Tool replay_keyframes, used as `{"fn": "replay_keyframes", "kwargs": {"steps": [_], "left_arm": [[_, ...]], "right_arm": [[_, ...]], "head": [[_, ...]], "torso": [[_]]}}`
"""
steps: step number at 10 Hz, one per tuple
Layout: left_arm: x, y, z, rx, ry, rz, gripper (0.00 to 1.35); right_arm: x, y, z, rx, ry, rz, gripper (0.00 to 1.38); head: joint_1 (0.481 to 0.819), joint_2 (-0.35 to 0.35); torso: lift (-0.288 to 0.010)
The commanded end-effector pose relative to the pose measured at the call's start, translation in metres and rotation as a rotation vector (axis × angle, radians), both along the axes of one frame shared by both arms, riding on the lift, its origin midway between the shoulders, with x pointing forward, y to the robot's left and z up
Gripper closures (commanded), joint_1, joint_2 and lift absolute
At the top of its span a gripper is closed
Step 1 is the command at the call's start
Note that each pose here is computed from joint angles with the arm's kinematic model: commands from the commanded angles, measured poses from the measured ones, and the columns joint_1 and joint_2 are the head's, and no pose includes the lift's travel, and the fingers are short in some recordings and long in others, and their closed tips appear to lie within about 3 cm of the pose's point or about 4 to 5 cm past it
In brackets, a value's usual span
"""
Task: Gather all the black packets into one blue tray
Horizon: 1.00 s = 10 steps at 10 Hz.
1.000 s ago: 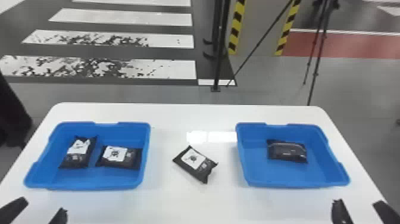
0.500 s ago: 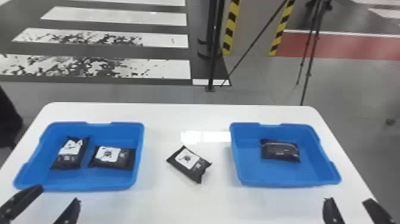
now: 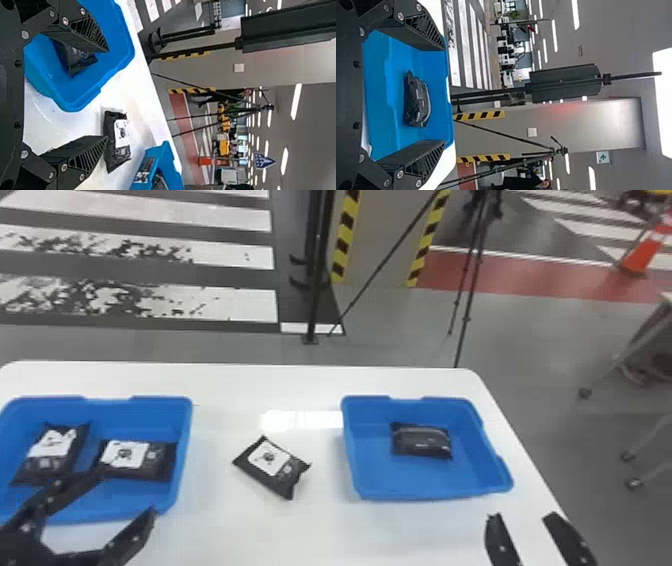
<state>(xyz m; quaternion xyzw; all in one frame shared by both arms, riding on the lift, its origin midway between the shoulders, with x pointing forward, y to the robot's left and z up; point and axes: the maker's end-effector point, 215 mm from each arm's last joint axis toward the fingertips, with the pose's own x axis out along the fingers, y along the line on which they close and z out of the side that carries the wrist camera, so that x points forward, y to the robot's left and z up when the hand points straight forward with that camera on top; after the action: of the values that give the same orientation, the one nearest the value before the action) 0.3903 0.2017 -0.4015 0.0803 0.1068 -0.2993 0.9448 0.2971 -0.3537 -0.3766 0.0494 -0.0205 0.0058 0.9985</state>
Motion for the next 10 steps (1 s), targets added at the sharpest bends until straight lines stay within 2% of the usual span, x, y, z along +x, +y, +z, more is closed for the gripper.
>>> {"fn": "replay_keyframes", "kwargs": {"steps": [1,4,5,8,10], "left_arm": [[0.03,-0.034,-0.009,-0.008,-0.004,-0.085,0.26],[0.067,-0.107,-0.023,-0.036,0.024,-0.239,0.25],[0.074,-0.128,-0.037,-0.029,0.059,-0.283,0.24],[0.096,-0.169,-0.073,0.054,0.136,-0.382,0.24],[0.109,-0.181,-0.094,0.113,0.172,-0.415,0.23]], "right_arm": [[0.0,0.0,-0.001,0.002,0.001,-0.002,0.2],[-0.001,-0.001,-0.003,0.008,0.003,-0.004,0.2],[0.0,-0.002,-0.002,0.01,0.0,-0.005,0.2],[0.0,-0.002,-0.003,0.014,0.001,-0.005,0.2],[0.0,-0.002,-0.005,0.018,0.005,-0.007,0.2]], "head": [[0.695,-0.243],[0.695,-0.316],[0.695,-0.347],[0.695,-0.35],[0.695,-0.35]], "torso": [[-0.11],[-0.11],[-0.11],[-0.11],[-0.11]]}}
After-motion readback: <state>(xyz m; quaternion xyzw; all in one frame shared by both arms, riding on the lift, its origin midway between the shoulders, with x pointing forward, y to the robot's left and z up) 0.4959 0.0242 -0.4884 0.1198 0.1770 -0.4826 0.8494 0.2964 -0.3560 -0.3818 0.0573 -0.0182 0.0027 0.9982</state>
